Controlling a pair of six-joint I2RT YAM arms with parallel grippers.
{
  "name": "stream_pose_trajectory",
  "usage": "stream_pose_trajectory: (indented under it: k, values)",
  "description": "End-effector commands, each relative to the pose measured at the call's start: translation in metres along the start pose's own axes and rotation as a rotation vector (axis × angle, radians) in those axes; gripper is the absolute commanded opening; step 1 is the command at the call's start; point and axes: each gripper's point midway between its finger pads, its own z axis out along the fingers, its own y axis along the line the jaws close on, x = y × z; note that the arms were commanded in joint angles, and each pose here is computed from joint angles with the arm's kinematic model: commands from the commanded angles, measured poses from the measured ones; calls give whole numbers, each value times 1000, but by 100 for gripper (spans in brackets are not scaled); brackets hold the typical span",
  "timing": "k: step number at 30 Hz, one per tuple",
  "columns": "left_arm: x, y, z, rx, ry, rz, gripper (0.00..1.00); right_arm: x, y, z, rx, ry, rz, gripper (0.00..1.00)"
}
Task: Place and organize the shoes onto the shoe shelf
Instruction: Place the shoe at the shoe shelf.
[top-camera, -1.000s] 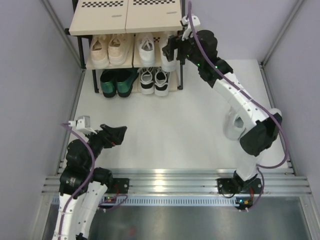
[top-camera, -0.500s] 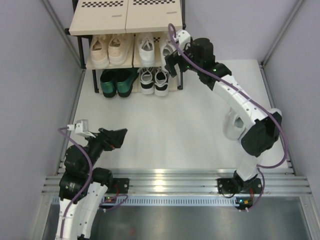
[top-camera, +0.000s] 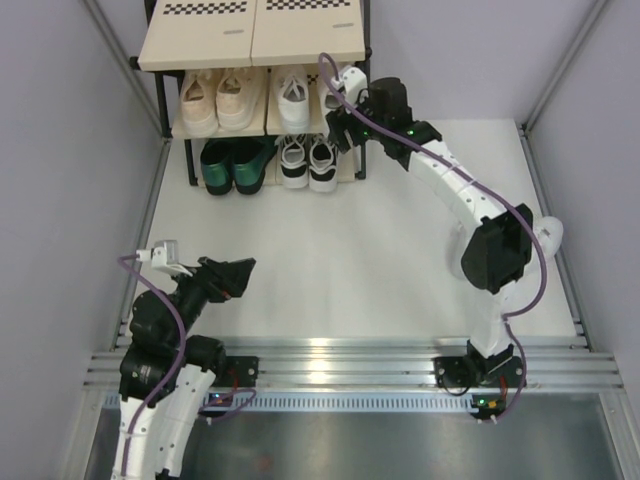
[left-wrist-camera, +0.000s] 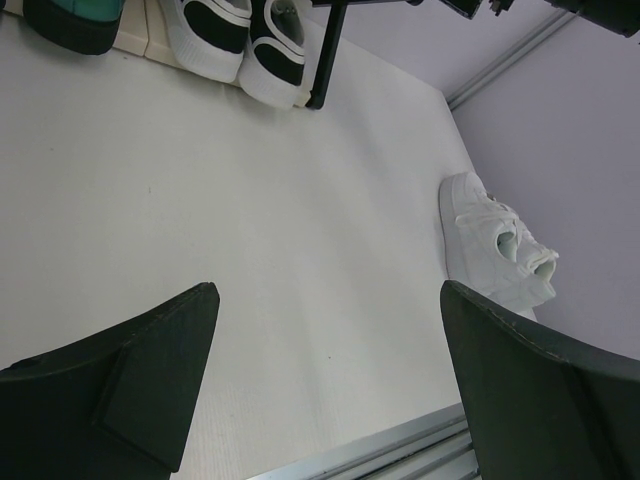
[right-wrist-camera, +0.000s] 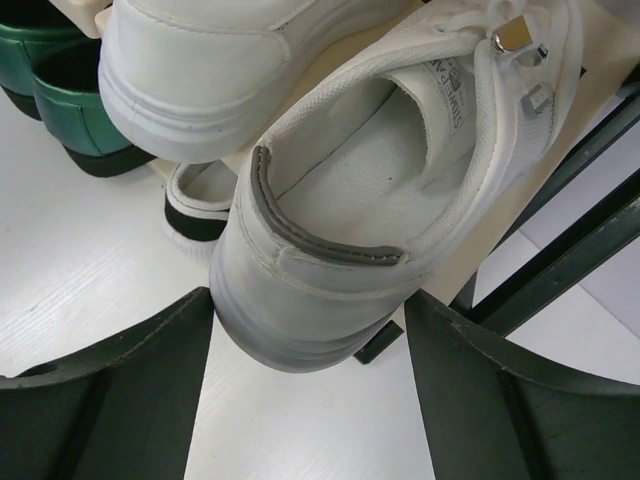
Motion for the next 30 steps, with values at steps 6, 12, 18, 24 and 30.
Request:
stream_pose_trajectory:
  k: [6,12,18,24,30]
  values:
    - [-5,-3,1,8,-16,0,98,-50,-12,2,-8,-135,-16,54]
    - [-6,-2,2,2,-17,4,98,-52,-8,16,-34,-149,9,49]
    - [-7,-2,3,-2,-14,5,97,-54,-7,28,-40,-159,30,48]
    - [-6,-2,4,-8,-9,2,98,-55,-3,36,-24,-169,50,51]
    - [-7,-2,4,-8,-11,-1,98,-62,7,34,-2,-186,89,50]
